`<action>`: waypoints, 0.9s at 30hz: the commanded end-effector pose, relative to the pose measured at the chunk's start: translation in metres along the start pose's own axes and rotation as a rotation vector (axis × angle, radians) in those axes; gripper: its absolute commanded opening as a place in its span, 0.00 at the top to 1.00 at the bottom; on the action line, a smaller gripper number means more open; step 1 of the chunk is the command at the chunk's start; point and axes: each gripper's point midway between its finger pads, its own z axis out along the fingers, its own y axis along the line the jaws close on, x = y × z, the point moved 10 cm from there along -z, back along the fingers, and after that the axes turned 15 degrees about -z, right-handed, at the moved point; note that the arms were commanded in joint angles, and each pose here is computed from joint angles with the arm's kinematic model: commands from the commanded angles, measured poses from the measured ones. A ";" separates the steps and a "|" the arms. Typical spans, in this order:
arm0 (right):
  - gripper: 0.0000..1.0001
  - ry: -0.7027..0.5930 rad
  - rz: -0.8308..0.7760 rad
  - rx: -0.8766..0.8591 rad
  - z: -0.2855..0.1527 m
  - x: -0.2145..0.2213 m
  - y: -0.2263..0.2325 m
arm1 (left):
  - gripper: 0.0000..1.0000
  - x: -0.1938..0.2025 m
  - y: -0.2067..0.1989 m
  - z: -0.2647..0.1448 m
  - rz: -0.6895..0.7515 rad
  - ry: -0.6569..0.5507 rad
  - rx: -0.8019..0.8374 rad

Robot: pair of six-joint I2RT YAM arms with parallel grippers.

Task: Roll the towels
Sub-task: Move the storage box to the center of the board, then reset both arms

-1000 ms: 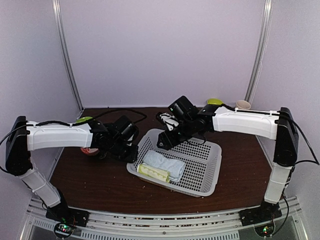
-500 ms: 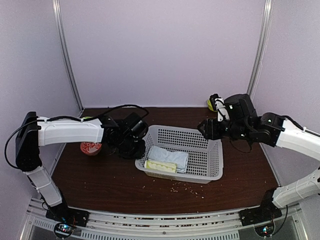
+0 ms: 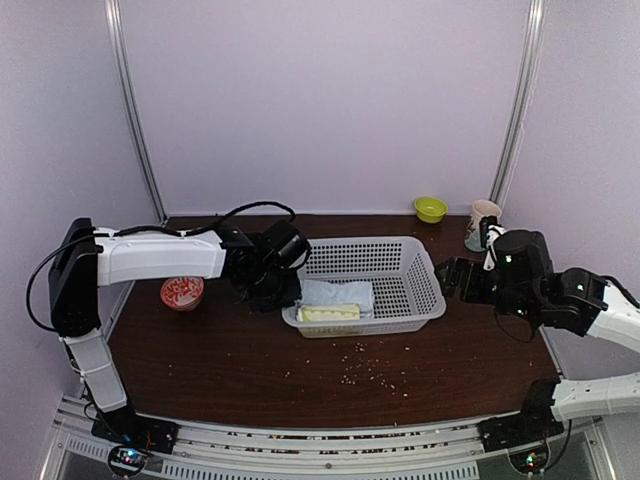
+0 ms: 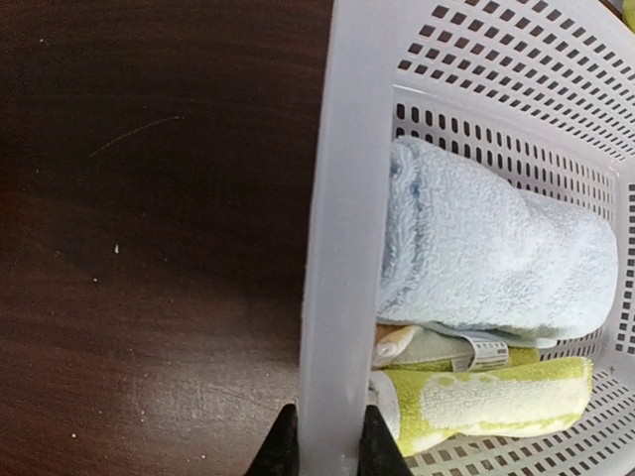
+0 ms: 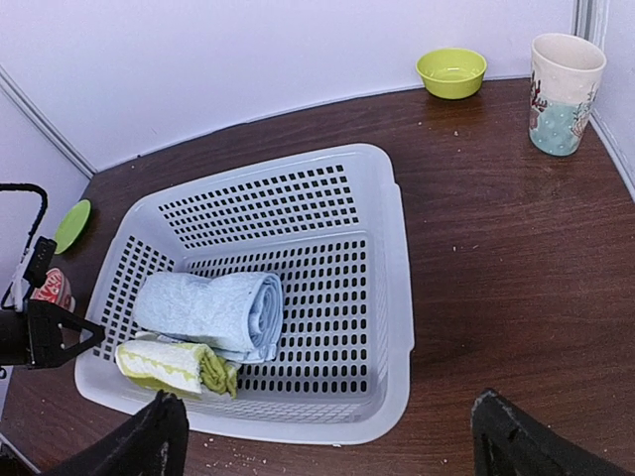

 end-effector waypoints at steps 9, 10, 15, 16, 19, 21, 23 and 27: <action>0.00 -0.028 0.093 0.028 -0.023 0.000 -0.018 | 0.07 -0.008 0.021 -0.023 0.085 -0.055 -0.050; 0.00 -0.044 0.097 0.034 -0.024 0.001 -0.019 | 0.03 -0.011 0.022 -0.030 0.088 -0.073 -0.055; 0.00 -0.088 0.078 0.032 -0.028 0.001 -0.023 | 0.02 -0.022 0.034 -0.068 0.077 -0.164 0.003; 0.00 -0.090 0.070 0.034 -0.028 0.002 -0.023 | 0.02 -0.023 0.037 -0.075 0.085 -0.179 0.019; 0.00 -0.078 0.040 0.014 -0.024 0.012 -0.023 | 0.02 -0.026 0.044 -0.094 0.139 -0.216 0.086; 0.00 -0.073 0.047 -0.014 -0.020 0.020 -0.023 | 0.02 -0.027 0.050 -0.106 0.188 -0.241 0.144; 0.00 -0.067 0.079 -0.032 -0.015 0.030 -0.023 | 0.02 -0.027 0.059 -0.115 0.225 -0.266 0.173; 0.00 -0.077 0.190 -0.076 -0.004 0.039 -0.020 | 0.02 -0.030 0.075 -0.142 0.312 -0.345 0.261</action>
